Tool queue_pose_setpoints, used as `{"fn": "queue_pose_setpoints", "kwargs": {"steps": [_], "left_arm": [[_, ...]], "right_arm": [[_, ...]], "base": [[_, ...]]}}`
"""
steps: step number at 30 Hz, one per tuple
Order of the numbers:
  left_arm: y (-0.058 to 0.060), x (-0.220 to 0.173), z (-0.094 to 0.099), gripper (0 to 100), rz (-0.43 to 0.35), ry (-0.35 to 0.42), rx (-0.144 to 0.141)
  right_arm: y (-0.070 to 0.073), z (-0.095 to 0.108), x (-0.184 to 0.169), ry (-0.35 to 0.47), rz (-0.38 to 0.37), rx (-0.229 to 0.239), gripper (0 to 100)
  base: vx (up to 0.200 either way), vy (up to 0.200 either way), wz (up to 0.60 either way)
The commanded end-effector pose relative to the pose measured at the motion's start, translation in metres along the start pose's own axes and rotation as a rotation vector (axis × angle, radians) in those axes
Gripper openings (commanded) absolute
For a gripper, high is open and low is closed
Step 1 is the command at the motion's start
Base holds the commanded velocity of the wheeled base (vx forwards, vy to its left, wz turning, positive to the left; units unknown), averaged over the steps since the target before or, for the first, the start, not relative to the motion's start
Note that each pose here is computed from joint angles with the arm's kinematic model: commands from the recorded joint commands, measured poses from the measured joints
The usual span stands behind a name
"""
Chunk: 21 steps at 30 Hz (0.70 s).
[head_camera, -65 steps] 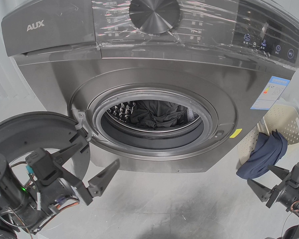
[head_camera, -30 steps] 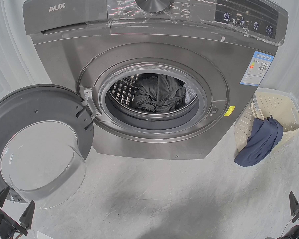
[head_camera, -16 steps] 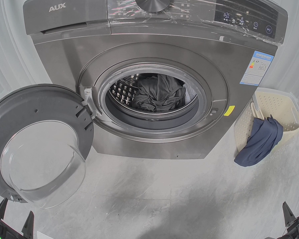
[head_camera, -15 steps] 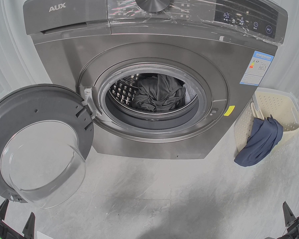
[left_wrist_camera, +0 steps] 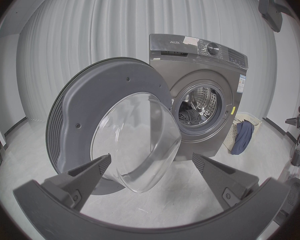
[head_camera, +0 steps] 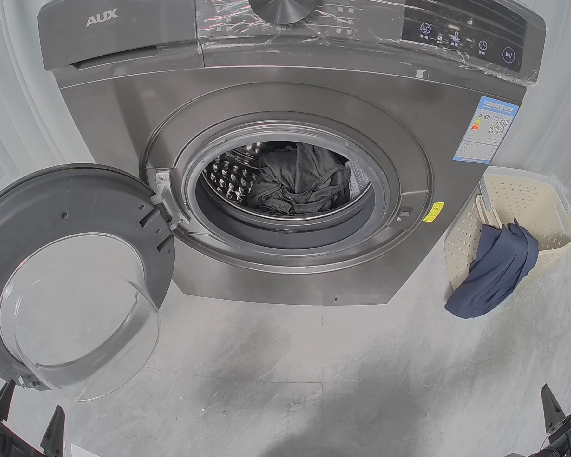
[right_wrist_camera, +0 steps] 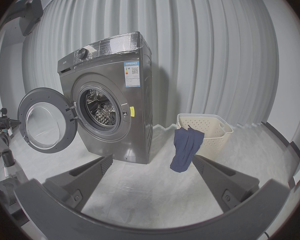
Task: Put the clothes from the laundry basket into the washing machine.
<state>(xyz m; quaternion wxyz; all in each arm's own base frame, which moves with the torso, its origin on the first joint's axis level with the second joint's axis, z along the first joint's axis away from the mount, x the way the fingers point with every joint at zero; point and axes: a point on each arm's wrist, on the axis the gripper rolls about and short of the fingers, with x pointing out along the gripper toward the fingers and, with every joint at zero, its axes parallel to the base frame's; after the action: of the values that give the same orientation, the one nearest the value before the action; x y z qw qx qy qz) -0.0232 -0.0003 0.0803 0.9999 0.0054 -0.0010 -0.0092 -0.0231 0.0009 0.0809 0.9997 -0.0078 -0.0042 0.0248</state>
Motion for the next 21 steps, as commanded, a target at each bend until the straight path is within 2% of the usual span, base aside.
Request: {"fn": "queue_pose_setpoints", "kwargs": {"steps": [1, 8, 21], "left_arm": [[0.0, 0.0009, -0.0046, 100, 0.0, 0.013, 0.0], [-0.0001, 0.0009, -0.0045, 100, -0.003, 0.011, -0.002], [0.0, 0.0009, -0.0045, 100, 0.003, 0.011, -0.013]], "right_arm": [[0.0001, -0.005, 0.0003, 0.003, 0.001, 0.0, 100], [0.0001, -0.005, 0.0003, 0.003, 0.001, 0.0, 100], [0.0001, -0.005, 0.0003, 0.003, 0.001, 0.0, 100]], "base": [[0.0, 0.0, 0.0], [0.0, 0.0, 0.0], [0.0, -0.2, 0.0]]}}
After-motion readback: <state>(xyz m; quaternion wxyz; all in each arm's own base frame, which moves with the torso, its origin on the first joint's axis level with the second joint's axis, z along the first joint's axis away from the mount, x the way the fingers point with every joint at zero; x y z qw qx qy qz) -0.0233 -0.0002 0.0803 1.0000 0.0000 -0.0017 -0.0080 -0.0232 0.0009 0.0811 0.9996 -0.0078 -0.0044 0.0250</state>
